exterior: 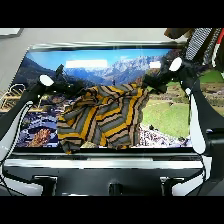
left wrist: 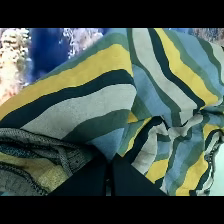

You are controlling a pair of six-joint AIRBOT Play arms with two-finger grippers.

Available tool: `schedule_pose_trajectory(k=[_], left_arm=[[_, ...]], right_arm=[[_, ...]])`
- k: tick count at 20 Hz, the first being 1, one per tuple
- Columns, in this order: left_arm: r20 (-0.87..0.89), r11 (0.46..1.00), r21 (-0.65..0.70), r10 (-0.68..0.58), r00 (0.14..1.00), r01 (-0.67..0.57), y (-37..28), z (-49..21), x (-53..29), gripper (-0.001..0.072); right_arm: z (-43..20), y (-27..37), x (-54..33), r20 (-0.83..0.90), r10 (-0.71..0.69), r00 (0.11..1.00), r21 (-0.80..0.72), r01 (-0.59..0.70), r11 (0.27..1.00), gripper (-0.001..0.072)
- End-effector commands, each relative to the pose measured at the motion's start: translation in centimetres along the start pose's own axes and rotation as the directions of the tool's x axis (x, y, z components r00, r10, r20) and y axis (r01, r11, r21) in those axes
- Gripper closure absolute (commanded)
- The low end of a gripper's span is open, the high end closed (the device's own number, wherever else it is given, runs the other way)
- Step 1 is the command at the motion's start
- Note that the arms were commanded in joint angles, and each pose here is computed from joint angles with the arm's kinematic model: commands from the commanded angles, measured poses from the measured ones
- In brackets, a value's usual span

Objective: Fold the clothes and pants, and hang the long-sleeved shirts on hangers.

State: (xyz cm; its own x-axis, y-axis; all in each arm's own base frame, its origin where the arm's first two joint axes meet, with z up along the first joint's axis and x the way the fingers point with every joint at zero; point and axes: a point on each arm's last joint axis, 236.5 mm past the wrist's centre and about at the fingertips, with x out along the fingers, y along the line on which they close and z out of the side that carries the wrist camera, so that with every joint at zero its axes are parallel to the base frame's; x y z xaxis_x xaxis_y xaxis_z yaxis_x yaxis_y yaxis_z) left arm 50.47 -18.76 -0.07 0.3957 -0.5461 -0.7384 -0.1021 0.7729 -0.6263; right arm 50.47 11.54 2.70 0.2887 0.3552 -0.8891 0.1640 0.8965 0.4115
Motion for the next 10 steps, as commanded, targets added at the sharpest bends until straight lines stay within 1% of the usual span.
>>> schedule_pose_trajectory(k=[1,3,4,7,10], left_arm=[[-0.001,1.0,-0.001,-0.009,1.0,0.009,-0.4,-0.1,-0.1,0.068],[-0.007,1.0,0.0,-0.009,1.0,0.009,-0.5,-0.3,-0.2,0.068],[-0.014,1.0,0.0,-0.009,1.0,0.009,-0.5,-0.4,-0.2,0.068],[-0.026,1.0,0.001,-0.007,1.0,0.007,-0.4,-0.7,-0.2,0.068],[-0.034,1.0,0.001,-0.007,0.999,0.007,-0.4,-0.9,-0.2,0.068]], right_arm=[[-1.7,0.2,-2.7,-0.037,-0.019,0.999,-0.197,0.011,0.98,0.0106],[-5.4,-0.8,-4.0,-0.18,-0.072,0.981,-0.293,0.017,0.956,0.0096],[-7.1,-1.1,-4.0,-0.243,-0.076,0.967,-0.296,0.001,0.955,0.0096],[-10.5,-1.4,-1.9,-0.316,-0.022,0.948,-0.238,-0.057,0.97,0.0096],[-16.0,-2.4,0.6,-0.452,0.032,0.891,-0.135,-0.104,0.985,0.0097]])
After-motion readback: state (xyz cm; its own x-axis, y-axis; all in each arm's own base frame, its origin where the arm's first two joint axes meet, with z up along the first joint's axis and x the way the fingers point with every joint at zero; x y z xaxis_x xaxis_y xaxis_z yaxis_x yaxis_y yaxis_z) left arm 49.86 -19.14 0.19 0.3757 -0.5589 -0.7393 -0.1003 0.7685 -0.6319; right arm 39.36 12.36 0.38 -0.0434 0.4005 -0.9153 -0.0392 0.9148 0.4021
